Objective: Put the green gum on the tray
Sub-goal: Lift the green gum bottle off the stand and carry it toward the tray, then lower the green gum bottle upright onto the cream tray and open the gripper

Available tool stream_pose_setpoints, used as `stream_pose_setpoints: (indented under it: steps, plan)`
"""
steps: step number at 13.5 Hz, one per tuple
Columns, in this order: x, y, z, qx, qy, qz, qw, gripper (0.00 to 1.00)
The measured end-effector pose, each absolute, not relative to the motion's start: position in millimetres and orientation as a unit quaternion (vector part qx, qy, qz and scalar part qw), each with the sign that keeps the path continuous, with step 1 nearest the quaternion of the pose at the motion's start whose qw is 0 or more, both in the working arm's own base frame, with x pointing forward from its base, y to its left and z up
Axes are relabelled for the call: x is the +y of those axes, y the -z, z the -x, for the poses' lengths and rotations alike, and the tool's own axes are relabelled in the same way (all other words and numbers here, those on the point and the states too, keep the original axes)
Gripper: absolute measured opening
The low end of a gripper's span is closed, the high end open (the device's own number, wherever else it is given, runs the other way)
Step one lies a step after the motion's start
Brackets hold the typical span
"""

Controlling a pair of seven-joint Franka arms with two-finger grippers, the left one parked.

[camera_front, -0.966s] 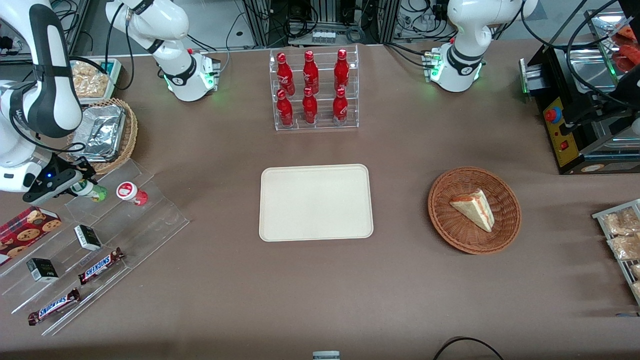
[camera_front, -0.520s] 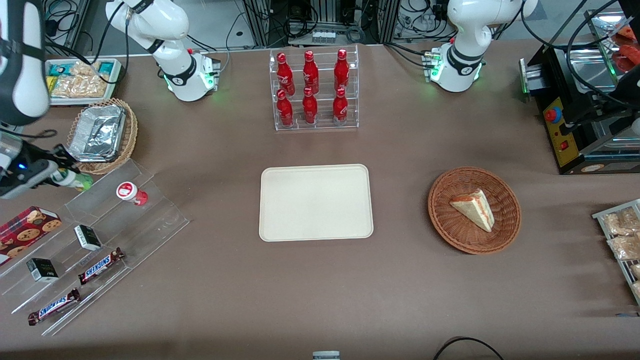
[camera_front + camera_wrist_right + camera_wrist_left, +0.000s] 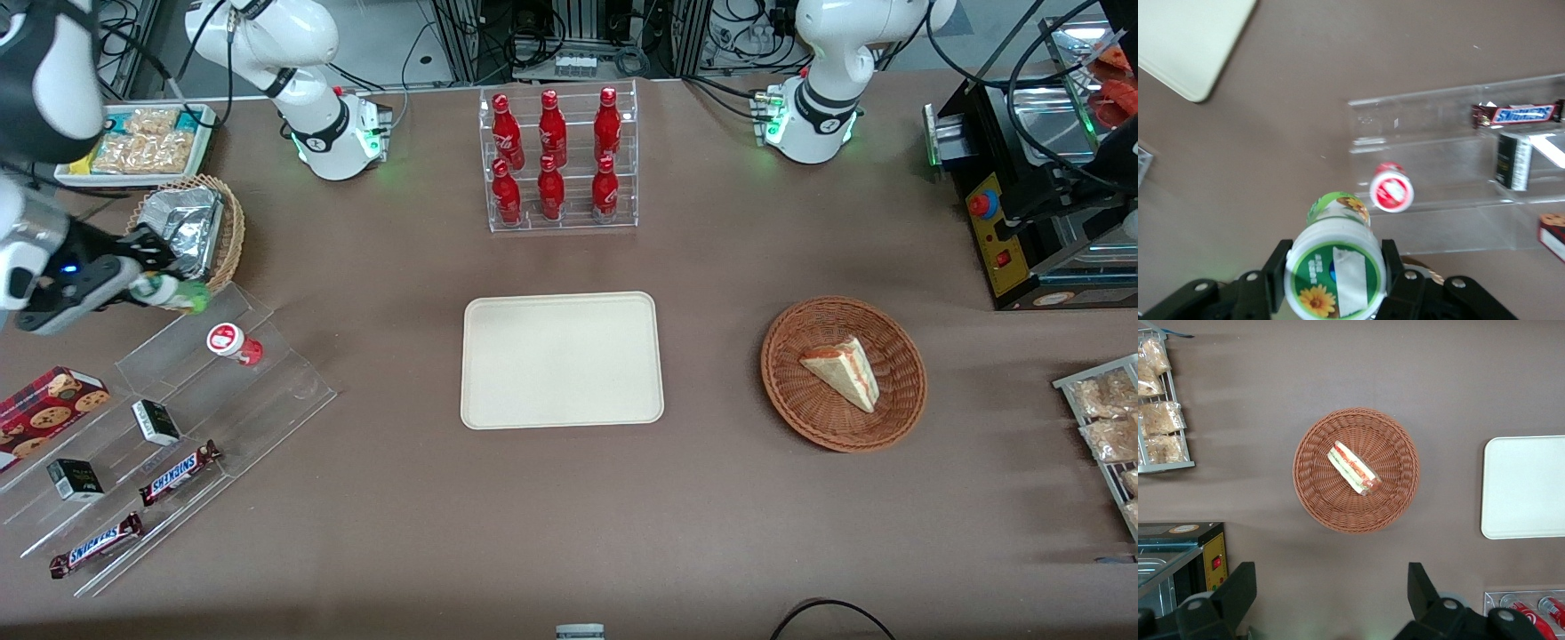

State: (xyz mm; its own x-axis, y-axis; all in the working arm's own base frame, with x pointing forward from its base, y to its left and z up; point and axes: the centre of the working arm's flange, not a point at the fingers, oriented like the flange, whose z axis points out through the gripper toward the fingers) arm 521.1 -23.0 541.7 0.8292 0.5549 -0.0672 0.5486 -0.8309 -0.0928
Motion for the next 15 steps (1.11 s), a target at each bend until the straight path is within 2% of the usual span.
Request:
stream_pose_setpoints:
  steps: [5,9,12,15]
  plan:
    - [106.8,-550.3,-512.4,-0.218,-0.050,0.974,0.020,0.59]
    - [234.1,-537.0,-494.2,-0.148,-0.050,0.988,0.005,0.59]
    - [319.6,-507.6,-504.2,-0.101,-0.043,0.994,0.000,0.59]
    - [382.3,-452.3,-516.9,-0.066,-0.029,0.997,0.003,0.59]
